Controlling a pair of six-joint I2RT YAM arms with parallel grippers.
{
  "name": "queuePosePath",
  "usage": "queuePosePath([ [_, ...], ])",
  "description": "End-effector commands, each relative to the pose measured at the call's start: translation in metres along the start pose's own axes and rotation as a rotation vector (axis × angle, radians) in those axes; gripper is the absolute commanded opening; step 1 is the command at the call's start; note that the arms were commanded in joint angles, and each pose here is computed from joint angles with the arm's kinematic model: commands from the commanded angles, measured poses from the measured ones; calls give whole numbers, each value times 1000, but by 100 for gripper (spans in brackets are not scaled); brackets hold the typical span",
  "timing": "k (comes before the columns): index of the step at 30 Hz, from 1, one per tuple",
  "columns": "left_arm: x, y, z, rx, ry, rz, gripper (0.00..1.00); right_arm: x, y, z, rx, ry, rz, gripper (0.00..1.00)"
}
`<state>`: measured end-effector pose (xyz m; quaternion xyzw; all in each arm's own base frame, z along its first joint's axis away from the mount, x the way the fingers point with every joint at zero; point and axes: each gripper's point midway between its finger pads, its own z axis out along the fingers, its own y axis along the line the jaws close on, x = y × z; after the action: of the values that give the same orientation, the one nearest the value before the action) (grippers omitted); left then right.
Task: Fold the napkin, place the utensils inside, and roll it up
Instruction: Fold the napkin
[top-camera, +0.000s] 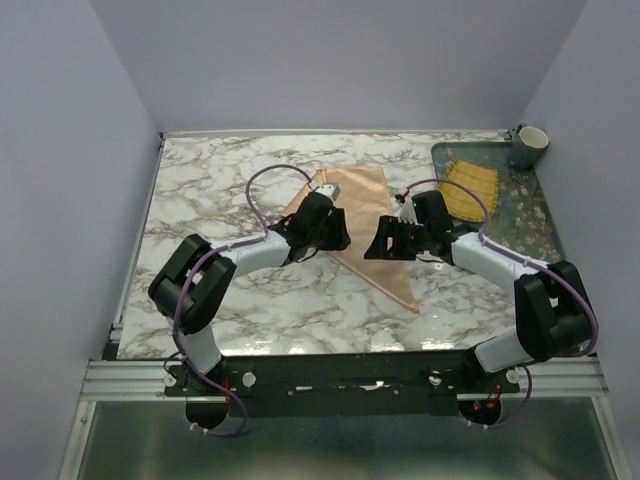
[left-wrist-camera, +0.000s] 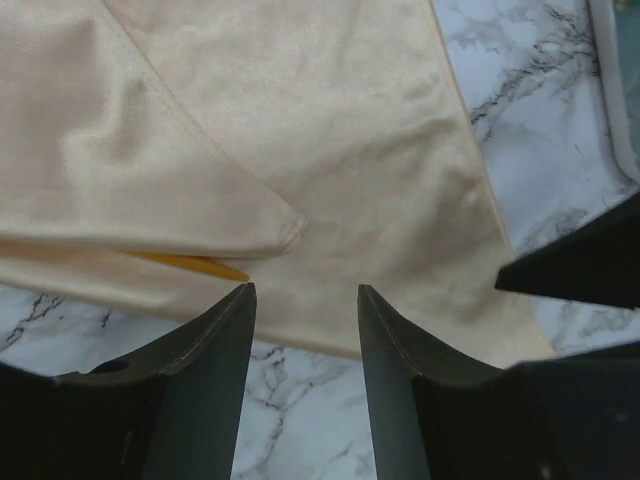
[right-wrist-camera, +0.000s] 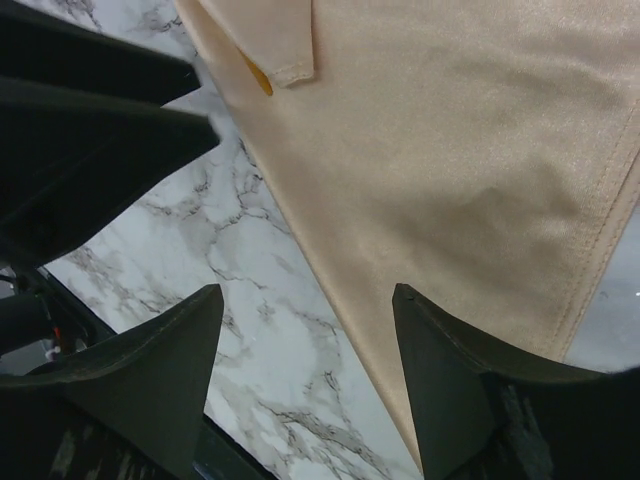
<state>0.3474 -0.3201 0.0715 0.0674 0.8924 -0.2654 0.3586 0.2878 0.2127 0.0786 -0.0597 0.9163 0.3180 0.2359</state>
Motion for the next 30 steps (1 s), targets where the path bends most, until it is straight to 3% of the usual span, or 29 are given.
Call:
queuePosePath([
  [1,-40,-37,-57,178,-59,-22,55,-21,16,7,-89,-32,23,80],
  [6,-60,6,-67,93,-35,-174,49,-50,46,30,-266,-31,119,80],
  [11,-68,38,-64,67,-24,-300,47,-65,48,54,-239,-47,157,79],
  [13,-66,43,-59,68,-1,-358,43,-63,51,61,-254,-26,141,74],
  [17,-64,41,-56,109,19,-396,40,-62,44,76,-217,-19,135,67],
  [30,-65,55,-68,112,-5,-426,39,-47,15,96,-90,13,99,70],
])
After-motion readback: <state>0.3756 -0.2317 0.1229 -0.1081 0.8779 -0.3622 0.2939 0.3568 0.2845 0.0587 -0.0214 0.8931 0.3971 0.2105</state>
